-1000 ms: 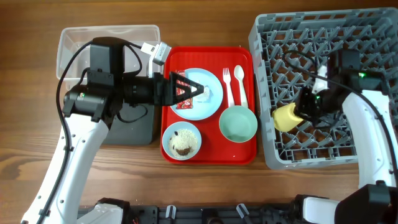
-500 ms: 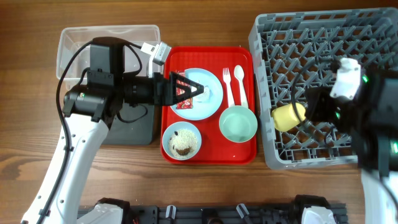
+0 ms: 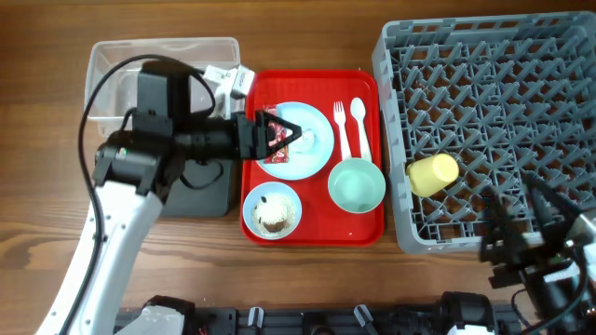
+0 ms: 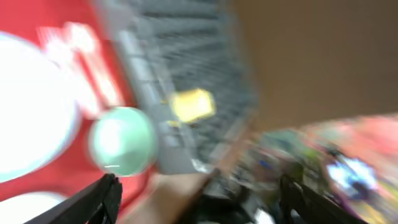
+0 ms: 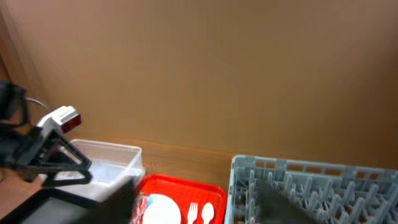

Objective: Sort waste into correct bins and load items into the dishwasher rack

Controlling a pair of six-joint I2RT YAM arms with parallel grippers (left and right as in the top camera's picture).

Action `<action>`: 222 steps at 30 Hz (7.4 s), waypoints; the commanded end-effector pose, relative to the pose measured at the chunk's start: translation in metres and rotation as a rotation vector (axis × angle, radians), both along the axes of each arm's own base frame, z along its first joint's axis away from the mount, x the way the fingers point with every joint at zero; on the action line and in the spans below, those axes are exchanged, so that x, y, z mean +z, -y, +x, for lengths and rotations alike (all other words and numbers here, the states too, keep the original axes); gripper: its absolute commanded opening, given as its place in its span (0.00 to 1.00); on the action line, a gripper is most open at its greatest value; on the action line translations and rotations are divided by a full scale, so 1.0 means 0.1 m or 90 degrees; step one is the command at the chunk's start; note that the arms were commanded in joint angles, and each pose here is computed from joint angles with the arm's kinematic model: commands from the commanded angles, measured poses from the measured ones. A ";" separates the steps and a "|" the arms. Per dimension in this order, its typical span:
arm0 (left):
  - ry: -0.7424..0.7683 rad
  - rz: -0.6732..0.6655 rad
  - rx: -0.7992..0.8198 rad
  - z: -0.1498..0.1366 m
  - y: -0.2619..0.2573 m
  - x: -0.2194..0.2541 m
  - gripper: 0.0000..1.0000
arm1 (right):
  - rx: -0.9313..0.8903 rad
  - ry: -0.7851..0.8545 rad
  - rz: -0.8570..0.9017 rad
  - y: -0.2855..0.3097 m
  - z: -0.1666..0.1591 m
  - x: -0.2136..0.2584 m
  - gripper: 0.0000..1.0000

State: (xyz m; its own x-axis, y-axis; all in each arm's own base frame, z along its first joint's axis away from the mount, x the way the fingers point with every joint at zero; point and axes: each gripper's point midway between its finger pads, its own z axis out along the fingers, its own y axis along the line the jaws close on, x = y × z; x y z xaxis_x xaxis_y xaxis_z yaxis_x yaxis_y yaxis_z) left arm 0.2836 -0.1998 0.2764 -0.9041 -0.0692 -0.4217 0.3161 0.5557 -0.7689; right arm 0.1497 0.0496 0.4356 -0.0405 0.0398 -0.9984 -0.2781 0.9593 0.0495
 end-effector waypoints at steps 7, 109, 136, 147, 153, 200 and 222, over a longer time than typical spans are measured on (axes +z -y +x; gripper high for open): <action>0.024 0.372 0.249 -0.24 -0.62 -0.42 0.87 | -0.004 -0.049 -0.002 0.02 0.07 -0.20 1.00; -0.170 -0.300 0.164 0.38 -1.80 -1.03 0.04 | -0.004 -0.058 -0.001 0.02 0.07 -0.23 1.00; -0.178 -0.305 0.155 0.33 -1.74 -0.99 0.04 | -0.004 -0.058 -0.001 0.02 0.07 -0.23 1.00; -0.242 -0.132 0.155 0.04 -1.55 -0.93 0.04 | -0.004 -0.058 -0.001 0.02 0.07 -0.23 1.00; -0.250 0.117 0.284 -0.03 -1.60 -0.97 0.04 | -0.004 -0.058 -0.001 0.02 0.07 -0.23 1.00; 0.068 0.557 0.218 0.71 0.38 -1.75 0.81 | -0.004 -0.058 -0.001 0.02 0.07 -0.23 1.00; 0.042 0.425 0.198 1.25 0.38 -1.50 0.04 | -0.004 -0.151 0.008 0.01 0.00 -0.57 1.00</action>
